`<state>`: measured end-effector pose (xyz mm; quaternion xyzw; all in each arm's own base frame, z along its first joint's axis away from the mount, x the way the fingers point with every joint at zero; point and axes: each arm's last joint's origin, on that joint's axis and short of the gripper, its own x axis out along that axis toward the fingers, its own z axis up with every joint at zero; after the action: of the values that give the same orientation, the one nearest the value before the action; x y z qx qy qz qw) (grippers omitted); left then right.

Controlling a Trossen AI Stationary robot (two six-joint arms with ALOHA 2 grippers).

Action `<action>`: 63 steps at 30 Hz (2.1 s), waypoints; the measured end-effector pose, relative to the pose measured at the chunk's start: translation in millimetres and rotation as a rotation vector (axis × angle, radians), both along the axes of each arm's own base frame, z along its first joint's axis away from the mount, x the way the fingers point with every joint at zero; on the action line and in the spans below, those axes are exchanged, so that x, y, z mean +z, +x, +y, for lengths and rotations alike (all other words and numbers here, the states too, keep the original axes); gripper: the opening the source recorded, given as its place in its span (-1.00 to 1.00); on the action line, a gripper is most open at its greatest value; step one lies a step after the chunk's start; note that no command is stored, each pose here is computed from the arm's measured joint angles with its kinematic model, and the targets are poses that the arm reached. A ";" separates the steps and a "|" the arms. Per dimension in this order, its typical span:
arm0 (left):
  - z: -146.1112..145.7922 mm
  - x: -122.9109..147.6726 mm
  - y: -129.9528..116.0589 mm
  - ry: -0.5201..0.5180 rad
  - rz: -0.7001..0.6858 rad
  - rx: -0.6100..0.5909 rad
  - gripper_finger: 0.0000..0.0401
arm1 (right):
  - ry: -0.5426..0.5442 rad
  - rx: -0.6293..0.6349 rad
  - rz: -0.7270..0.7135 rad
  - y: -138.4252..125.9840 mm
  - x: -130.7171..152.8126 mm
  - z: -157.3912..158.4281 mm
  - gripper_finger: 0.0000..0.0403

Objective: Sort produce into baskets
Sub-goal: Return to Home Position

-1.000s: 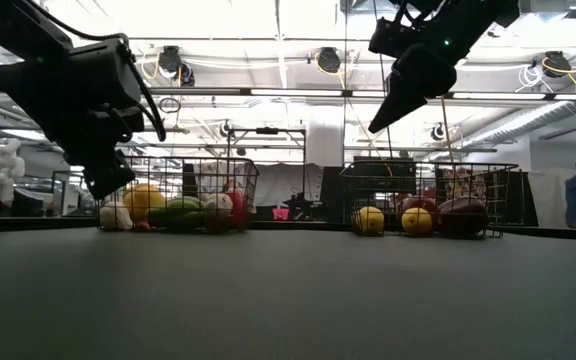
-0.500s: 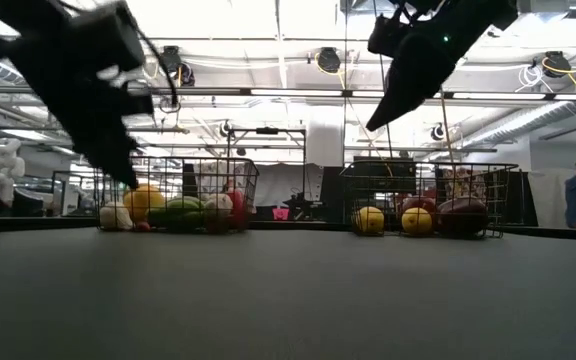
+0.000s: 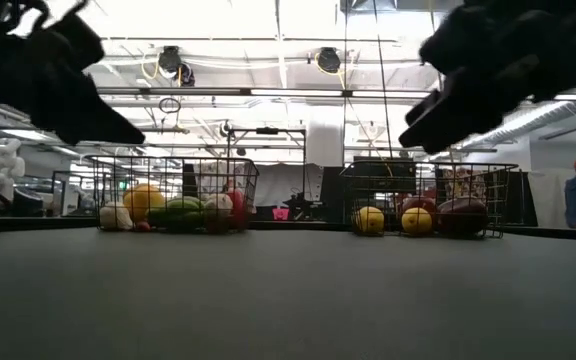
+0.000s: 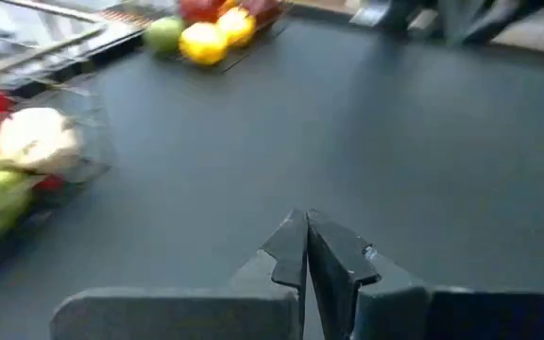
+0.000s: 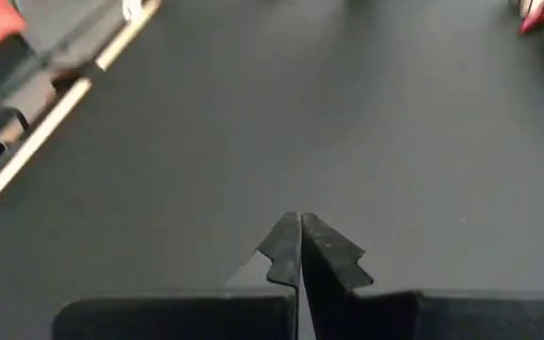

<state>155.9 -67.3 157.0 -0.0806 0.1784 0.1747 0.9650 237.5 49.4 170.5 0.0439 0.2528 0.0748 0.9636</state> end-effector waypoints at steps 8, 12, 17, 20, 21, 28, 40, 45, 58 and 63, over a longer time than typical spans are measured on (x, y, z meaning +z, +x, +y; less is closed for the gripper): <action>2.4 -25.2 -23.3 -0.025 -0.208 -0.128 -0.92 | 0.040 0.013 -0.264 -38.5 -27.9 1.3 -0.98; 1.3 -25.9 -23.5 0.023 -0.187 -0.188 -0.92 | 0.042 0.009 -0.272 -52.1 -38.6 -3.8 -0.98; -0.4 -23.3 -22.8 0.058 -0.198 -0.246 -0.92 | 0.057 0.003 -0.282 -63.2 -45.4 -6.7 -0.98; -1.1 -20.6 -22.3 0.086 -0.215 -0.271 -0.92 | 0.063 -0.001 -0.284 -69.0 -48.3 -8.3 -0.98; -1.2 -19.5 -22.1 0.088 -0.224 -0.273 -0.92 | 0.070 -0.004 -0.284 -70.9 -49.0 -8.8 -0.98; -1.3 -17.9 -22.0 0.102 -0.236 -0.278 -0.92 | 0.086 -0.011 -0.279 -75.9 -45.7 -10.9 -0.98; 6.1 -6.9 -20.3 0.123 -0.300 -0.353 -0.98 | 0.062 -0.010 -0.361 -90.6 -23.5 -16.4 -0.98; 12.3 -1.9 -21.3 0.137 -0.321 -0.371 -0.99 | 0.055 -0.019 -0.338 -100.0 -21.0 -20.0 -0.98; 28.2 2.4 -27.9 0.160 -0.306 -0.343 -0.99 | 0.042 -0.008 -0.369 -118.5 -13.4 -24.0 -0.98; 33.1 3.8 -31.5 0.164 -0.304 -0.318 -1.00 | 0.042 -0.008 -0.368 -124.0 -13.2 -25.2 -0.98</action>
<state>124.4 -34.2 160.8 0.0016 0.0265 0.0200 0.9994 113.5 24.2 157.3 0.0508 0.0702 0.0830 0.9928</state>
